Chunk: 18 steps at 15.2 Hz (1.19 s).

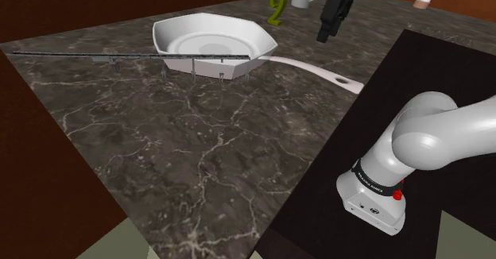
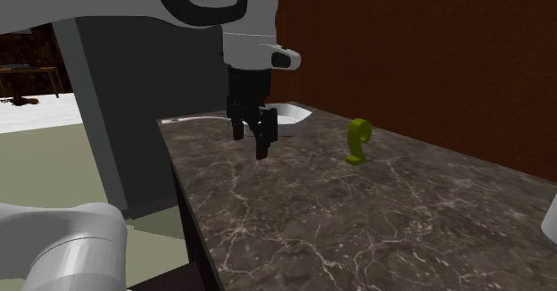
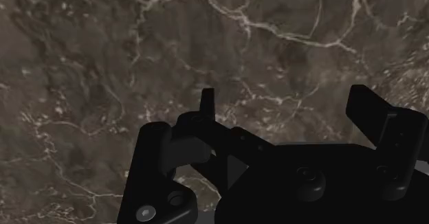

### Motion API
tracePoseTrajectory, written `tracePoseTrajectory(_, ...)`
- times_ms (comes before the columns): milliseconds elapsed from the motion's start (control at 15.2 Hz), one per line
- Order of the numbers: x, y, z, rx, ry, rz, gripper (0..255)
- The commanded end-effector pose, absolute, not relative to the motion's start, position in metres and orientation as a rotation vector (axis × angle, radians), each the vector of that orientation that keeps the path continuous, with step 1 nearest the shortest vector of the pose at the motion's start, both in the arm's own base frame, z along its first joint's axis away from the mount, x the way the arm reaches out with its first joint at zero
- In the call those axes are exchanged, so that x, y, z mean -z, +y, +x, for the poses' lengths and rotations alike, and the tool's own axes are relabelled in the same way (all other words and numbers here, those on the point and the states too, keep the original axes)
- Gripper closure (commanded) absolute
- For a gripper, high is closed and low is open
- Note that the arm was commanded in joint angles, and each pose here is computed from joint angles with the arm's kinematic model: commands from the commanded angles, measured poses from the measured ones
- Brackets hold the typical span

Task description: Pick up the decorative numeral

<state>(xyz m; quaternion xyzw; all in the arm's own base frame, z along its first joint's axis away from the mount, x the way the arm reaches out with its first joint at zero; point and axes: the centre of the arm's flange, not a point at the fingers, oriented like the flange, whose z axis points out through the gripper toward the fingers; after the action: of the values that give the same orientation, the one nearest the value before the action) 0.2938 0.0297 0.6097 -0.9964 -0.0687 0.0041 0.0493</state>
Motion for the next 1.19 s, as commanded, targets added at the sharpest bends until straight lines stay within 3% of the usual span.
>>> tracePoseTrajectory(0, -0.610, 0.030, 0.294, -0.013, -0.209, -3.036, 0)
tracePoseTrajectory(1122, -0.679, -0.042, 0.509, -0.211, -0.094, -3.108, 0)
